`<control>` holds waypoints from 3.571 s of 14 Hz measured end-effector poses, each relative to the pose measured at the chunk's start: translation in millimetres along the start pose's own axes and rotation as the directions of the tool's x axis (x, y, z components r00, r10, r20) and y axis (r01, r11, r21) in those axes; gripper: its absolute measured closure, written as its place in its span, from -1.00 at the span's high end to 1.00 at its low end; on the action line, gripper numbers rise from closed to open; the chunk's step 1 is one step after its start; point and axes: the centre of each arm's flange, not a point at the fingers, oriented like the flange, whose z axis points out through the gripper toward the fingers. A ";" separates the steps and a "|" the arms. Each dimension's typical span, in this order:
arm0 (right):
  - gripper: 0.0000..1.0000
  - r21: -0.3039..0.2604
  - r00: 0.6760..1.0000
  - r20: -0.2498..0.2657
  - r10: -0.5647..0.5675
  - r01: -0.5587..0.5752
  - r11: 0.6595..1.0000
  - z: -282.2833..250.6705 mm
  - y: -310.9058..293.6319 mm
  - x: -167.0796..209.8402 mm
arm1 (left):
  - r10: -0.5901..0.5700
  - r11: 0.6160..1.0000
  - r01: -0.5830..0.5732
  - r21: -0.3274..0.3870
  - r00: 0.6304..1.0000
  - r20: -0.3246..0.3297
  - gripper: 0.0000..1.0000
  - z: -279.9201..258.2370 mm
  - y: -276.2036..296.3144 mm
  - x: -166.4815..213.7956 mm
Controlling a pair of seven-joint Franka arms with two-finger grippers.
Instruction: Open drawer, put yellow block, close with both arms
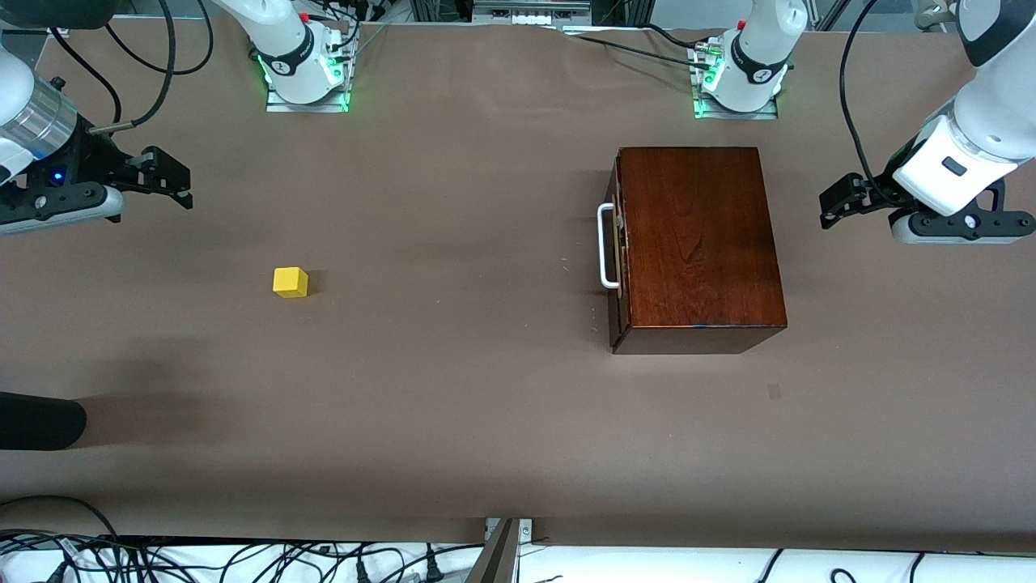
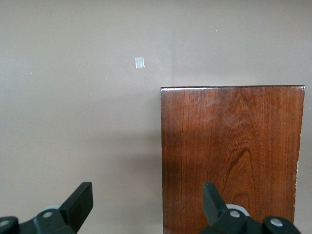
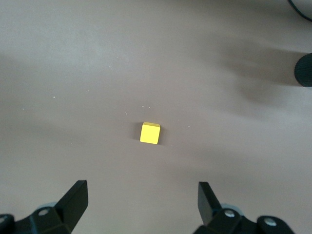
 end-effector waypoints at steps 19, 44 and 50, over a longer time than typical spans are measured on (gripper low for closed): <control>1.00 0.000 1.000 0.000 0.000 0.000 1.000 0.0 0.0 0.0 | 0.000 1.000 0.000 0.000 1.000 0.000 1.00 0.0 0.0 0.0; 1.00 0.000 1.000 0.004 0.001 -0.001 1.000 0.7 0.9 -0.3 | -0.006 0.999 0.002 0.044 0.996 0.092 1.00 159.9 352.3 -44.4; 1.00 0.000 1.000 0.004 0.001 -0.001 1.000 0.7 0.9 -0.3 | 0.047 0.988 -0.061 0.145 0.994 0.095 1.00 197.2 363.6 -66.0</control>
